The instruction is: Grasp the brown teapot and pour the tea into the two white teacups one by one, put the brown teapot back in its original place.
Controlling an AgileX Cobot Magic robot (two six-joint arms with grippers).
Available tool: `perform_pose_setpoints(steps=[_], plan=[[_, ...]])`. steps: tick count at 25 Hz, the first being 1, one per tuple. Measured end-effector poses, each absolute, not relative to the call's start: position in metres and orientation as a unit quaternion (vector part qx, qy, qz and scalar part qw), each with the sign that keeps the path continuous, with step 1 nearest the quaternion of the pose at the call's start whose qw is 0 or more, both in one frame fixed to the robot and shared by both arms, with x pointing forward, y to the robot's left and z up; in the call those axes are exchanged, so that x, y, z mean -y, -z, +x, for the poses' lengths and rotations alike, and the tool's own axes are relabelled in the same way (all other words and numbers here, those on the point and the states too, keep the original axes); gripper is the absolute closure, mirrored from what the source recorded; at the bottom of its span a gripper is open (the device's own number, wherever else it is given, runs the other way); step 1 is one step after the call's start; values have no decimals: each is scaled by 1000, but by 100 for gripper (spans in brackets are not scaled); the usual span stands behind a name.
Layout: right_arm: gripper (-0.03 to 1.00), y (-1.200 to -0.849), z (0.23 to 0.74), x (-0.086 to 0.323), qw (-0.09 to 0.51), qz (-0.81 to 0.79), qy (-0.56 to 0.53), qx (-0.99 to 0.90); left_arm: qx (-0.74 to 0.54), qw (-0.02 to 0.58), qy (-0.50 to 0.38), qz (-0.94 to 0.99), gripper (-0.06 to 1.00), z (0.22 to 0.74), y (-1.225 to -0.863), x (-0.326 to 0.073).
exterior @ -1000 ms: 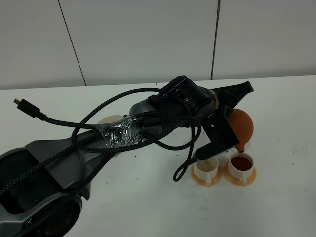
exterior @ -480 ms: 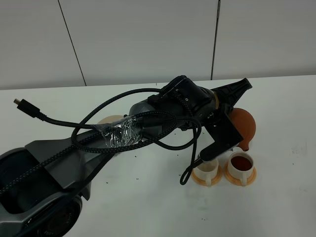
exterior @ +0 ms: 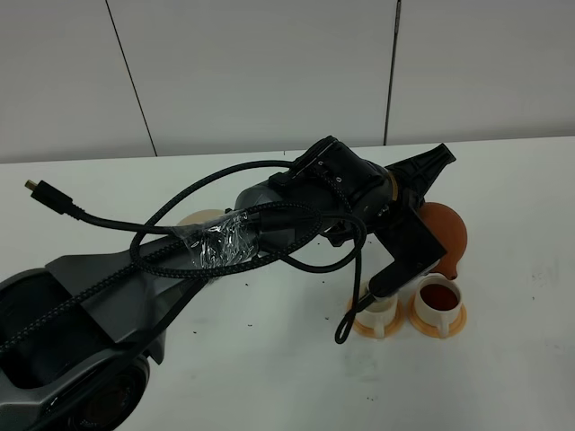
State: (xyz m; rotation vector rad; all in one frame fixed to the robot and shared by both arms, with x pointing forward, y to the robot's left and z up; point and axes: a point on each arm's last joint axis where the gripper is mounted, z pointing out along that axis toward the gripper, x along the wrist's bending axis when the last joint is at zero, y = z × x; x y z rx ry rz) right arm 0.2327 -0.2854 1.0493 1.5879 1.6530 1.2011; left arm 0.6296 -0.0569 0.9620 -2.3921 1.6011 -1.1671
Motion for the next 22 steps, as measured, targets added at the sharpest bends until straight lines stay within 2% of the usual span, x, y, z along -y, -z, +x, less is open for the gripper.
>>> perform_pose_setpoints(steps=[12,22], plan=[[73,-1049,233,285,273,590,-446,-614,-440,-15,373,-817,78,630,-962,56],[73,-1049,233,285,273,590,-446,-614,-371,-31,341,-863,78,642,-958,35]])
